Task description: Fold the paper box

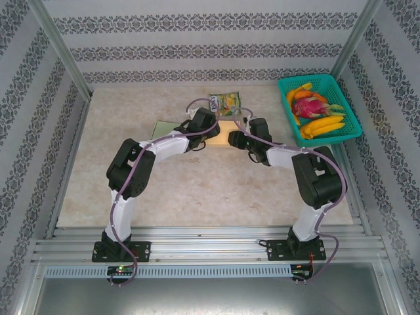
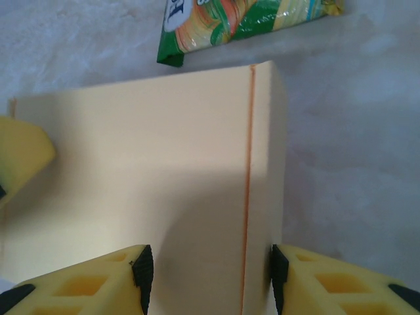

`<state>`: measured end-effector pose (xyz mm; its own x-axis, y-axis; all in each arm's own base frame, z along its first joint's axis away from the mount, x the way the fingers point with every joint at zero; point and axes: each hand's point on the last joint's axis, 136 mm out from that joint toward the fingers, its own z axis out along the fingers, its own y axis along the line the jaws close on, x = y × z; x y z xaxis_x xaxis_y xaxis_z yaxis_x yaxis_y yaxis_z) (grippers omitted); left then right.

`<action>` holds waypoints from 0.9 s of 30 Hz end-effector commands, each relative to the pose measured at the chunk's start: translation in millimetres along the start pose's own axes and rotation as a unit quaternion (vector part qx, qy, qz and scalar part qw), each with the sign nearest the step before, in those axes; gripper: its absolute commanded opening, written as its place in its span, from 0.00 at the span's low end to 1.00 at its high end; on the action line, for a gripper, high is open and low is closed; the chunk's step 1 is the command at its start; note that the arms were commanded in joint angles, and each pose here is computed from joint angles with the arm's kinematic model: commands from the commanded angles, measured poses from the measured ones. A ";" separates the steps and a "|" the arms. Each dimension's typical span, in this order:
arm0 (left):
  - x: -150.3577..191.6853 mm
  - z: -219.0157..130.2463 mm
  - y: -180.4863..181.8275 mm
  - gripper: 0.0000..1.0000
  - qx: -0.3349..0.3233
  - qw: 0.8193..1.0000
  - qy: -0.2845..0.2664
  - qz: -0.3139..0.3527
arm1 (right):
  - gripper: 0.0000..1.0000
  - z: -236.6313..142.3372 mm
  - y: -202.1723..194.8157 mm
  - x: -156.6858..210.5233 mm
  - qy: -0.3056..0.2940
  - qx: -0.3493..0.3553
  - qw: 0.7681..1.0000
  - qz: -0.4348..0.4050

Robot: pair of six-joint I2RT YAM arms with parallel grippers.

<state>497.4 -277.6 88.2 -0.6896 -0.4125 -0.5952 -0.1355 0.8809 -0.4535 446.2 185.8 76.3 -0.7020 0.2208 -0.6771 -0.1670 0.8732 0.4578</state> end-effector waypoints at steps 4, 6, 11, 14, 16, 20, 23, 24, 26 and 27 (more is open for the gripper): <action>11.9 3.6 -2.5 0.74 -0.002 0.999 0.035 0.006 | 0.54 6.0 29.7 -14.8 -0.019 -0.065 0.998 -0.001; 7.5 4.6 2.4 0.77 -0.014 0.999 0.034 0.009 | 0.55 5.3 23.4 -10.8 -0.020 -0.054 0.998 0.001; -4.5 -8.7 5.6 0.85 -0.032 0.999 0.020 0.019 | 0.58 -6.0 7.2 -3.4 -0.022 -0.029 0.999 0.011; -8.3 -18.1 9.8 0.88 -0.043 0.999 0.016 0.022 | 0.59 -17.1 -2.3 -4.2 -0.026 -0.019 0.999 0.021; -11.1 -24.9 13.6 0.89 -0.051 0.998 0.012 0.023 | 0.59 -26.0 -6.4 -4.2 -0.029 -0.016 0.999 0.026; -12.9 -44.9 24.6 0.90 -0.065 0.998 0.003 0.025 | 0.59 -52.7 -12.6 -5.7 -0.045 -0.004 0.999 0.028; -13.7 -67.4 30.8 0.90 -0.057 0.998 -0.009 0.021 | 0.59 -76.5 -16.0 -4.4 -0.059 0.015 0.998 0.016; -15.2 -76.8 32.5 0.91 -0.052 0.998 -0.015 0.019 | 0.60 -85.1 -16.8 -3.5 -0.064 0.020 0.998 0.012; -14.9 -92.7 38.7 0.91 -0.050 0.998 -0.023 0.024 | 0.60 -102.3 -19.6 -2.6 -0.076 0.031 0.997 0.005; -15.5 -102.3 43.2 0.92 -0.052 0.998 -0.029 0.025 | 0.61 -111.6 -20.9 -2.1 -0.083 0.039 0.996 0.000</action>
<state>439.1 -226.2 128.0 -0.6924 -0.3843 -0.6106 -0.1797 0.9115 -0.3699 388.9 137.2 131.3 -0.5957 0.3056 -0.7428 -0.1452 0.8686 0.4738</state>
